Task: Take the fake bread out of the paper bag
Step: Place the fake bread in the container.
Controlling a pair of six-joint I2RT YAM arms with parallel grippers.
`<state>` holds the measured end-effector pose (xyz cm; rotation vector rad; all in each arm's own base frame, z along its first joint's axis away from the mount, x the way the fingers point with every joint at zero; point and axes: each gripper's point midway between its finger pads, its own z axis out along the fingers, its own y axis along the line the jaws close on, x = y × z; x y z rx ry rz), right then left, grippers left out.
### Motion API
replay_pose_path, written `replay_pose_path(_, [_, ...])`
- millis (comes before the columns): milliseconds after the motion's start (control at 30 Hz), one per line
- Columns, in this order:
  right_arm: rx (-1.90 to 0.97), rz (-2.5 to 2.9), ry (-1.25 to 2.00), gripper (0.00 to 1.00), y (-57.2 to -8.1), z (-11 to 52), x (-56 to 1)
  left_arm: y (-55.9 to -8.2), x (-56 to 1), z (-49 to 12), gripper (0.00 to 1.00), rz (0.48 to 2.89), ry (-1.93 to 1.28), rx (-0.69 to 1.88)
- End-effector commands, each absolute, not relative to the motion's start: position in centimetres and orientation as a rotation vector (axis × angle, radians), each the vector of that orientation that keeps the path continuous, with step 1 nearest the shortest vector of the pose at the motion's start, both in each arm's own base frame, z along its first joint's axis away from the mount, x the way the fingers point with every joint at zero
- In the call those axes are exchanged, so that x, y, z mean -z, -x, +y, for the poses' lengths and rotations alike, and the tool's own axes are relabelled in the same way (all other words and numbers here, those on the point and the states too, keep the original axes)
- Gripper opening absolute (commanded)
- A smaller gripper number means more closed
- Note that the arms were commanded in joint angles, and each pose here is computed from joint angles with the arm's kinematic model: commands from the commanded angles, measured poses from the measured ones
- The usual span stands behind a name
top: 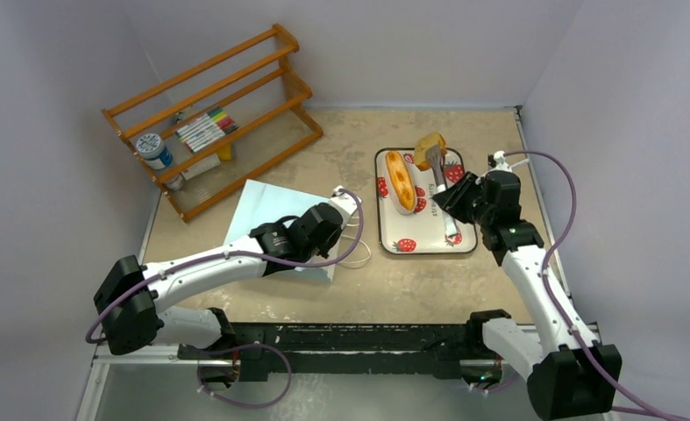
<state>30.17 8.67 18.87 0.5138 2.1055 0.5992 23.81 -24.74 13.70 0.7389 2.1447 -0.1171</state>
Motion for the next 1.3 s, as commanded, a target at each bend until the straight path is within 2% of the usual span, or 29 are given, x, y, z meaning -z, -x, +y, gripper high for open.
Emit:
replay_pose_path(0, [-0.662,2.033,-0.462,0.0,-32.0,8.3,-19.4,-24.2,-16.1,-28.0,0.0,2.04,-0.871,0.246])
replay_pose_path(467, [-0.723,2.178,-0.515,0.0,-34.0,7.4,-12.5,-23.5,-17.2,-26.7,0.0,1.995,-0.923,0.232])
replay_pose_path(600, [-0.714,2.196,-0.546,0.24,-33.6,7.3,-11.7,-23.4,-17.4,-26.1,0.0,1.992,-0.908,0.219])
replay_pose_path(733, [-0.693,2.208,-0.573,0.34,-33.1,7.0,-11.4,-23.4,-17.5,-25.8,0.0,1.994,-0.887,0.216])
replay_pose_path(1267, [-0.681,2.222,-0.637,0.41,-30.7,6.7,-11.9,-23.3,-18.2,-25.0,0.0,1.981,-0.81,0.228])
